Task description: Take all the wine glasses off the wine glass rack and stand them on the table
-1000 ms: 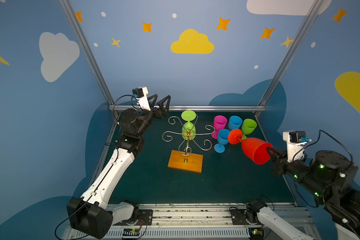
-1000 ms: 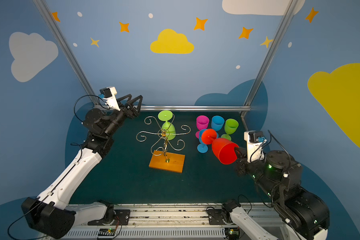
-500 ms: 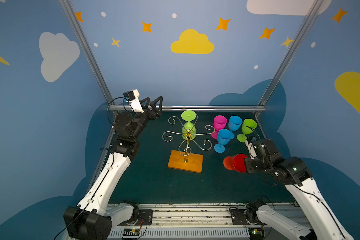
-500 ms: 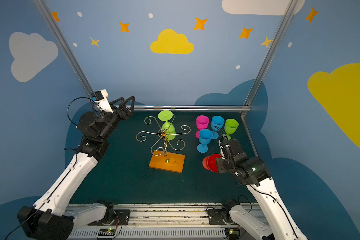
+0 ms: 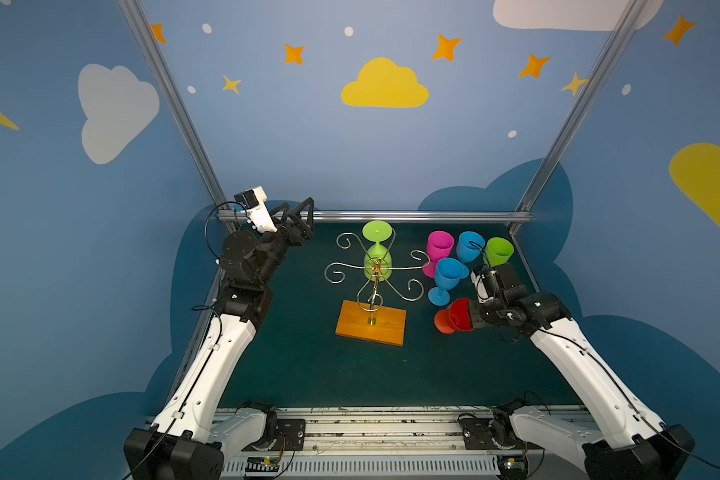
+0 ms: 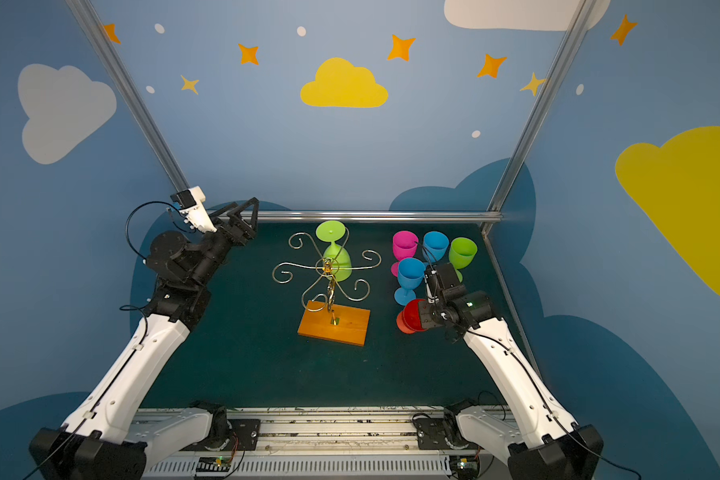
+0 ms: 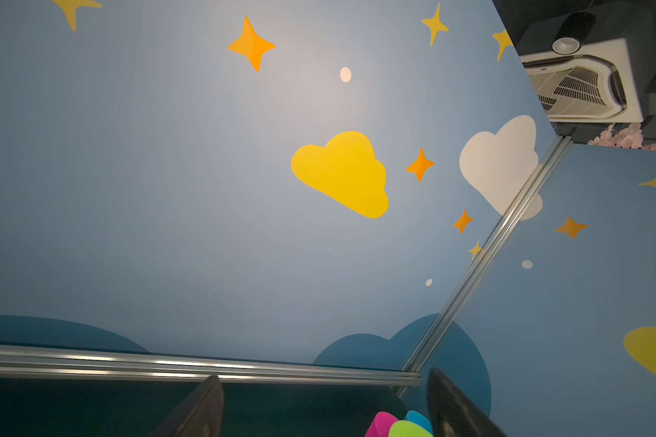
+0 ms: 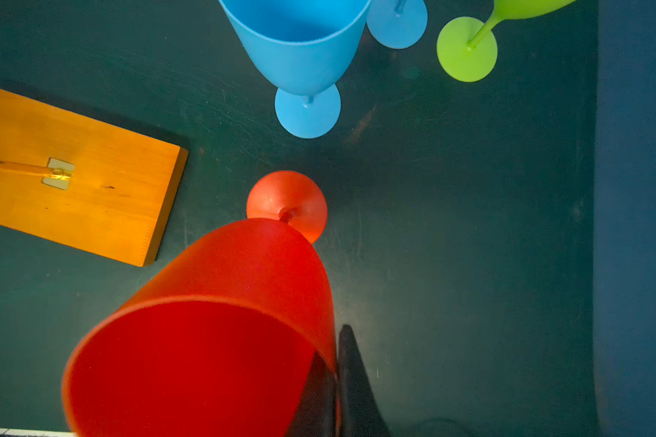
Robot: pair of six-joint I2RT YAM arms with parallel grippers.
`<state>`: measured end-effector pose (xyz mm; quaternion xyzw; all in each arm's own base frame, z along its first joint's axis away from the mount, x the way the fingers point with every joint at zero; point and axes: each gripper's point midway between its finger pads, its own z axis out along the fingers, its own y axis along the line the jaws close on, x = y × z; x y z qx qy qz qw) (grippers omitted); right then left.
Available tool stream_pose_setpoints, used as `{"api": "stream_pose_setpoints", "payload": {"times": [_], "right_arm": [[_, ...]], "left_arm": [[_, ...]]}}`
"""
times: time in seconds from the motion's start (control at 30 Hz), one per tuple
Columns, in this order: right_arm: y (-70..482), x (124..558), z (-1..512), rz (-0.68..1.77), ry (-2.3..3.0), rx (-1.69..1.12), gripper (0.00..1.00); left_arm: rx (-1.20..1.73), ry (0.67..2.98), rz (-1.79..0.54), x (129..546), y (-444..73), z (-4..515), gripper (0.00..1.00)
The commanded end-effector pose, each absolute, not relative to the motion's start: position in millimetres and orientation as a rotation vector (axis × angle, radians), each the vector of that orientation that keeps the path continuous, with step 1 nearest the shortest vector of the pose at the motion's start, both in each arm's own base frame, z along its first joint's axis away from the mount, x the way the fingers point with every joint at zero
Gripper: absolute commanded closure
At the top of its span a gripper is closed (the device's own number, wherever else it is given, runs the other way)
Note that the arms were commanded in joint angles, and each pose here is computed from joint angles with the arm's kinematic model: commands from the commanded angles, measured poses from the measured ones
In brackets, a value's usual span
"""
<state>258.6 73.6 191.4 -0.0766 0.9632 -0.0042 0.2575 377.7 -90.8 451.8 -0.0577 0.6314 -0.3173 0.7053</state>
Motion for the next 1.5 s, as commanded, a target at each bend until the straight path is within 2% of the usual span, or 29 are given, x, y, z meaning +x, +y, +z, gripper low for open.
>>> {"api": "stream_pose_setpoints", "payload": {"times": [0.0,0.77,1.27,1.47], "right_arm": [[81.8,271.7,187.5,0.046,2.595,-0.21,1.0],[84.0,282.4,165.6,0.031,2.683,-0.223,1.0],[92.2,287.9,186.9,0.11,2.628,-0.204,0.75],[96.2,292.8,214.2,0.191,2.546,-0.174,0.61]], "left_arm": [[-0.138,1.405,-0.706,372.2,-86.6,450.5,0.17],[-0.17,1.444,-0.704,370.2,-76.3,436.4,0.17],[-0.3,1.535,-0.743,387.8,-58.4,414.3,0.18],[-0.279,1.598,-0.793,399.6,-65.0,410.6,0.2]]}}
